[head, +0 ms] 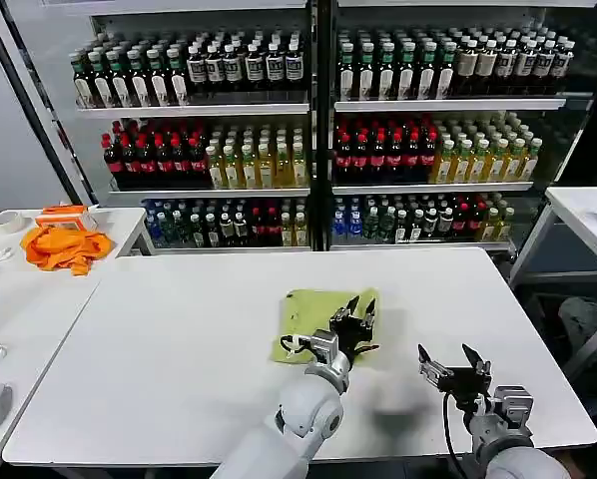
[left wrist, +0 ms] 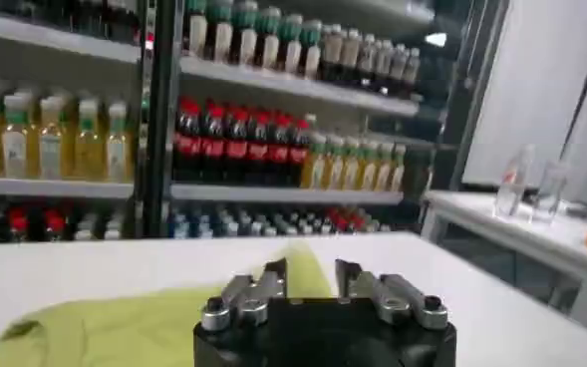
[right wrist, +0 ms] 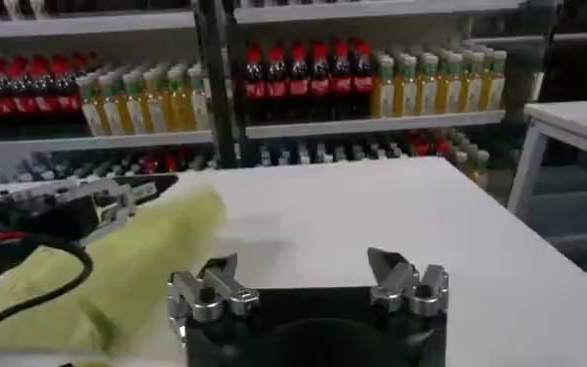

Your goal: Fold and organize the clothes.

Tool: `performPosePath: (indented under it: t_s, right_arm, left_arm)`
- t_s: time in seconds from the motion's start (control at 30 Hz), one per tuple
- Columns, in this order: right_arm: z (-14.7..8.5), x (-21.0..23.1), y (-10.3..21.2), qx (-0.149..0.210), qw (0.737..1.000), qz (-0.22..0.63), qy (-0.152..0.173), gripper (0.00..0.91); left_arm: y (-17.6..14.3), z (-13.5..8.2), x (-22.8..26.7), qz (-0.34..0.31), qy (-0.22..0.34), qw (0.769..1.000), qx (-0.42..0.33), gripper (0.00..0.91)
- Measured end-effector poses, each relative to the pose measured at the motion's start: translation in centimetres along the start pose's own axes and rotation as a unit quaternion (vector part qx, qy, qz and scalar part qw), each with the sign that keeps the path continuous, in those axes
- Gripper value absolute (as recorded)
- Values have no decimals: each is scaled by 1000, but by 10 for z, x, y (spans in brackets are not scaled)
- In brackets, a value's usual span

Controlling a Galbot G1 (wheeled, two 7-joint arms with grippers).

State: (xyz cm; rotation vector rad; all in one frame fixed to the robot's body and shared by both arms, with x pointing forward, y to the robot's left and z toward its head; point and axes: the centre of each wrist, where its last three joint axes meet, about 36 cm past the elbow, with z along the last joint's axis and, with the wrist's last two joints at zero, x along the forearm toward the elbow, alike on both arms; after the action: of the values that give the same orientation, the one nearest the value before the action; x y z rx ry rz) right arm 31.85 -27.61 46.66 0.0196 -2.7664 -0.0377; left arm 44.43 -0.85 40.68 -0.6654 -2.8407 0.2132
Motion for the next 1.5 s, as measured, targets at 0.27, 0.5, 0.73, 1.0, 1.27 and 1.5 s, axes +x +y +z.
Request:
performPosePath:
  t_s: [0.27, 0.5, 0.73, 1.0, 1.27, 1.5]
  right_arm:
    - [2, -4, 4, 17, 999, -8, -48, 907]
    - [7, 1, 7, 28, 996, -10, -89, 907]
    - [12, 7, 10, 40, 993, -8, -109, 907]
    - [15, 17, 13, 48, 991, -6, -123, 907]
    - [17, 26, 14, 55, 990, 5, -131, 907]
    - [17, 34, 17, 58, 989, 7, -137, 907]
  left_arm:
    - [36, -13, 31, -46, -63, 997, 15, 907]
    - [95, -21, 88, -118, -92, 989, 2, 907]
    - [118, -18, 149, -164, -100, 981, -12, 907]
    - [119, -17, 200, -183, -92, 978, -29, 907]
    - [120, -21, 231, -196, -87, 976, -44, 907]
    - [118, -24, 248, -200, -86, 975, -50, 907]
